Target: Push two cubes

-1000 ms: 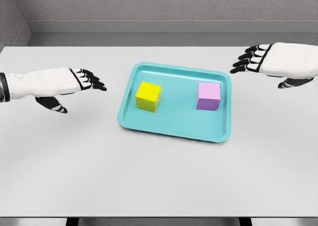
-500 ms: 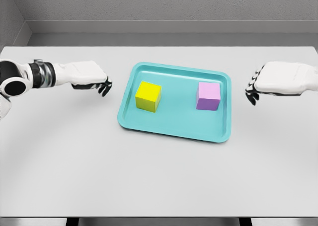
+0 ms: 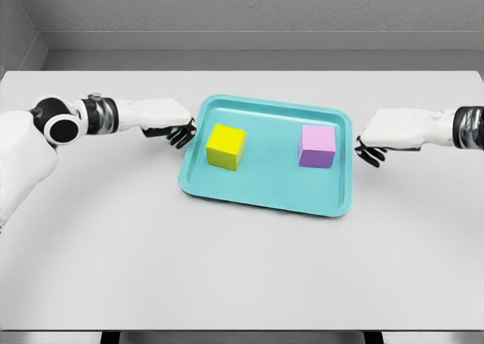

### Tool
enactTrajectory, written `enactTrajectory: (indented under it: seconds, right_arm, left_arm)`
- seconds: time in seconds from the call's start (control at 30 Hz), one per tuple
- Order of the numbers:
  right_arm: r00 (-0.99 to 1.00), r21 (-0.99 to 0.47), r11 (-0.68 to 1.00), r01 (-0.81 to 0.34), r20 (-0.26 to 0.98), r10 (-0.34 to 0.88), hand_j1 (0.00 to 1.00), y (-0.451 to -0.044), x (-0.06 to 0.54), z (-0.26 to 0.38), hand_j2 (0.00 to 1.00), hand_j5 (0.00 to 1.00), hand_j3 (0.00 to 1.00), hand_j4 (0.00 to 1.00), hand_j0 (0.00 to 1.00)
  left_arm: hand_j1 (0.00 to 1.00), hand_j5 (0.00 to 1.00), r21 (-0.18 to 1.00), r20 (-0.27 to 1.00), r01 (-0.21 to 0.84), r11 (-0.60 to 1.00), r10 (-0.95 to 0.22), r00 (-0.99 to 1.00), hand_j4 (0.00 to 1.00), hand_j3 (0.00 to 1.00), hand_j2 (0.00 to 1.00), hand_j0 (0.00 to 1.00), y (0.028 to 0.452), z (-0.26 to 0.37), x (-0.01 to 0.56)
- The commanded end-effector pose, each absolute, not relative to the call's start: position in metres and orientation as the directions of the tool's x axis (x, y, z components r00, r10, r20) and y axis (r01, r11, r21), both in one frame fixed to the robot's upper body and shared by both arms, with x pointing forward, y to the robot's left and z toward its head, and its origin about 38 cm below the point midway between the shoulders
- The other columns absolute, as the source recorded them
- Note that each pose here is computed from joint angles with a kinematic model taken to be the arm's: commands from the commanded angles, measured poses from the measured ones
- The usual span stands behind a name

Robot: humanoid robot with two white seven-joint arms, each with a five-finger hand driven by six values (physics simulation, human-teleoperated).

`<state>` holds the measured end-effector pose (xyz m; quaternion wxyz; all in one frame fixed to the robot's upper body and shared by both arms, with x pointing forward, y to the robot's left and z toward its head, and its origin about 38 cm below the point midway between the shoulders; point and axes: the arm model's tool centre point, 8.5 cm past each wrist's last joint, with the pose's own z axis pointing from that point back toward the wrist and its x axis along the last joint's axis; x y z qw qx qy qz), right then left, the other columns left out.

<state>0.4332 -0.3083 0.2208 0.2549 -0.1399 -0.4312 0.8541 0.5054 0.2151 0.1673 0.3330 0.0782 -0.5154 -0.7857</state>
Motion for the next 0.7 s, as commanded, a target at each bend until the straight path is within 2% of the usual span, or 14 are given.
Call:
enactTrajectory:
  seconds: [0.0, 0.17, 0.67]
  right_arm:
    - [-0.830, -0.788, -0.510, -0.346, 0.004, 0.557, 0.11, -0.303, 0.437, 0.202, 0.11, 0.11, 0.11, 0.11, 0.11]
    - [-0.811, -0.776, -0.510, -0.370, 0.001, 0.586, 0.12, -0.313, 0.445, 0.201, 0.12, 0.12, 0.12, 0.12, 0.12]
    - [-0.785, -0.746, -0.517, -0.420, 0.013, 0.619, 0.12, -0.303, 0.472, 0.177, 0.12, 0.12, 0.12, 0.12, 0.12]
  left_arm:
    - [0.03, 0.03, 0.866, 0.244, 0.447, -0.223, -0.592, -0.768, 0.03, 0.03, 0.03, 0.03, 0.205, 0.169, 0.508]
    - [0.03, 0.03, 0.876, 0.229, 0.424, -0.230, -0.574, -0.786, 0.03, 0.03, 0.03, 0.03, 0.191, 0.178, 0.511]
    - [0.03, 0.03, 0.860, 0.231, 0.433, -0.270, -0.551, -0.802, 0.03, 0.03, 0.03, 0.03, 0.176, 0.165, 0.506]
